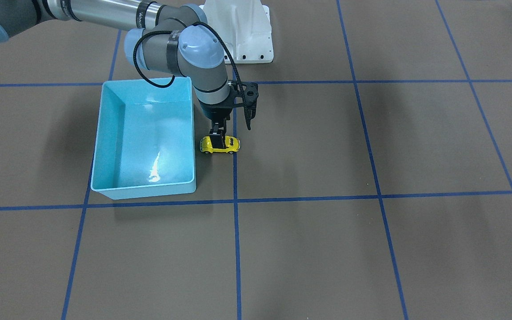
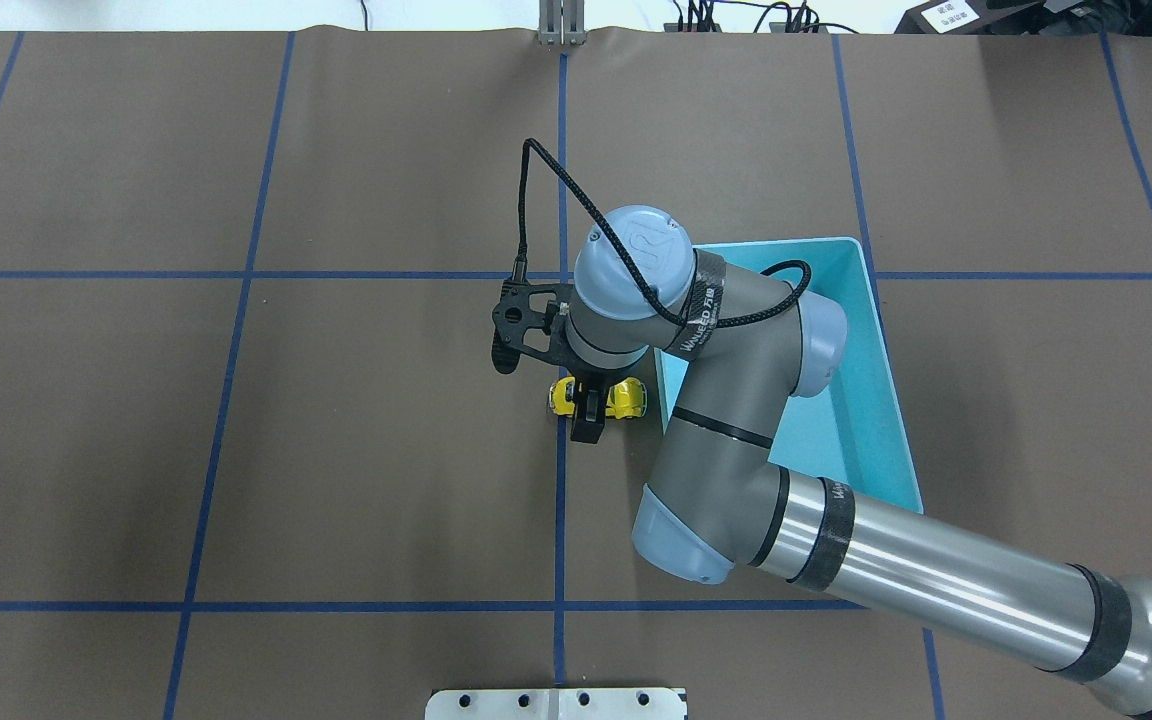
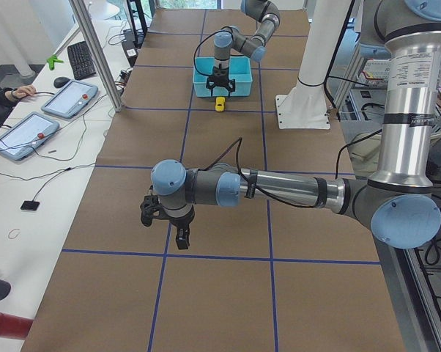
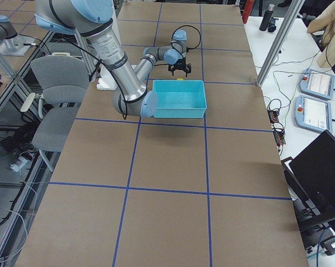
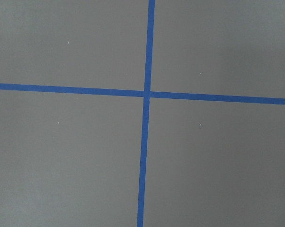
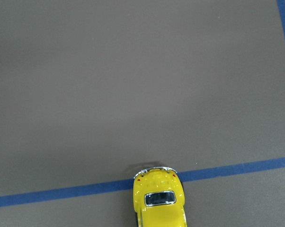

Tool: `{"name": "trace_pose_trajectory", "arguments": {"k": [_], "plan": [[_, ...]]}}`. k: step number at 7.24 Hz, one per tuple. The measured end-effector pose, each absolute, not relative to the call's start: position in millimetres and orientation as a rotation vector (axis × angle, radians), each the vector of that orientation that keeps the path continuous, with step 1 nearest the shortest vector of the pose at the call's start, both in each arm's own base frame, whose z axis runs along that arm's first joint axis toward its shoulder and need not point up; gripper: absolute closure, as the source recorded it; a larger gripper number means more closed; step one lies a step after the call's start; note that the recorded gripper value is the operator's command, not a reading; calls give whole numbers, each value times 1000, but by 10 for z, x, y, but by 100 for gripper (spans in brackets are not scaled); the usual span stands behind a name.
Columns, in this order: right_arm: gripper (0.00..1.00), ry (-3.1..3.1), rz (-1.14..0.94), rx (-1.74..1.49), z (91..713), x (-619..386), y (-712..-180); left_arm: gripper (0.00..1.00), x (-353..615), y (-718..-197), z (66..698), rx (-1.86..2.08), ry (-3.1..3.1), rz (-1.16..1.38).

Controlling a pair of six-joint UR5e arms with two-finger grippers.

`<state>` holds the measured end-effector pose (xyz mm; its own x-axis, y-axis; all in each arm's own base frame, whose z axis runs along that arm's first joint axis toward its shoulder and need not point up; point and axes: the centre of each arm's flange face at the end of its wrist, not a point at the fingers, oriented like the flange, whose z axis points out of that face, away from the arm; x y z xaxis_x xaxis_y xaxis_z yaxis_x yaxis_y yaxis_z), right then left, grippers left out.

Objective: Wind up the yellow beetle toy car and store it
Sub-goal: 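Move the right gripper over the car beside the bin and lower it, then close the right gripper on the yellow car and lift it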

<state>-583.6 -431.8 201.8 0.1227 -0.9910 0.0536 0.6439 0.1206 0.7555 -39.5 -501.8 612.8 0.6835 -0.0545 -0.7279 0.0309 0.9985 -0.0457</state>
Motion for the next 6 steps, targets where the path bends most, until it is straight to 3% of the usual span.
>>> {"name": "trace_pose_trajectory", "arguments": {"k": [4,6], "plan": [[2,-634,-1341,626,2233,-5963,-4318,0,-426,-4919,6205,-42,818,-58],[19,-625,-1337,640,2310,-6025,-4357,0,-441,-4905,6227,-44,817,-63]]}}
